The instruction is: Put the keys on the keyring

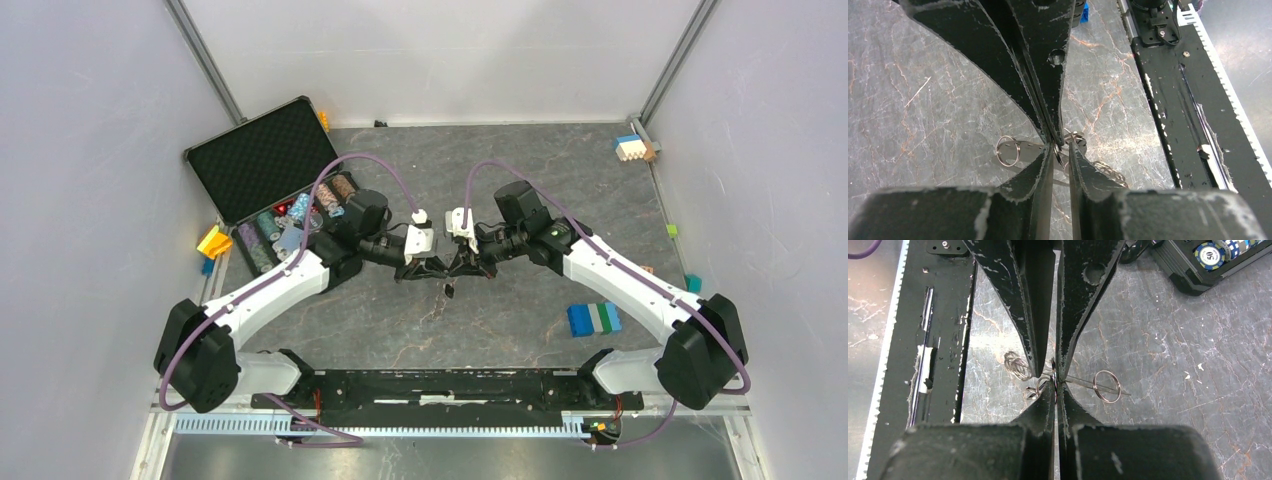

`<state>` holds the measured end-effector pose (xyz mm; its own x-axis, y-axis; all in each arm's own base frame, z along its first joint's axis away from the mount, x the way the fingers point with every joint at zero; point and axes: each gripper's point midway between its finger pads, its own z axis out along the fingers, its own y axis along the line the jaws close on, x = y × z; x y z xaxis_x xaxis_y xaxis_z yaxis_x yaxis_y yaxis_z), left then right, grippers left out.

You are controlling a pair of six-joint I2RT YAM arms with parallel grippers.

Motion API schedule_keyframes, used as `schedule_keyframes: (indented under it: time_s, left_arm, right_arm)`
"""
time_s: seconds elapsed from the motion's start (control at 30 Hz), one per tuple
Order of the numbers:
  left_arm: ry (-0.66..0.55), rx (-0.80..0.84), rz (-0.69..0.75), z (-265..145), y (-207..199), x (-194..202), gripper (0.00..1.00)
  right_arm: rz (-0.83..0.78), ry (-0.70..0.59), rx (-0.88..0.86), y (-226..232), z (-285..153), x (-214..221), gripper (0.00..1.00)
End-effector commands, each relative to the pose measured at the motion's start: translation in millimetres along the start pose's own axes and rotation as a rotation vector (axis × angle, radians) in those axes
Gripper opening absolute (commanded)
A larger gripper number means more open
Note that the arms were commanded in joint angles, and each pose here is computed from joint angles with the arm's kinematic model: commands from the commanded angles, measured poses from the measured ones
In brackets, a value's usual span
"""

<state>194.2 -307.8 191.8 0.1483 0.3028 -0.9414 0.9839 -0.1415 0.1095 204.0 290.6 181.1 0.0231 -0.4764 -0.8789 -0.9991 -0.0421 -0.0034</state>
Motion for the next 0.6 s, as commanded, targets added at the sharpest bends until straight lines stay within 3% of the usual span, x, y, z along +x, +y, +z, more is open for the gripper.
schedule_keyframes:
  time_s: [0.0,0.3,0.47,0.57]
  left_arm:
    - [-0.003,0.002,0.063,1.2,3.8,-8.3,0.23]
    - [-0.007,-0.029,0.043,2.3,9.8,-8.6,0.15]
    - [-0.007,-0.03,0.035,3.1,9.7,-7.1,0.02]
    - [-0.017,-0.037,0.011,3.2,9.5,-8.3,0.02]
  right_arm:
    - [-0.051,-0.062,-0.003,-2.2,-2.0,-22.8,0.0]
    - [-0.049,-0.072,-0.007,-0.6,-1.8,-23.8,0.0]
    - [-0.049,-0.074,-0.008,-0.6,-1.9,-24.6,0.0]
    - [-0.045,-0.076,-0.006,-0.9,-1.7,-24.6,0.0]
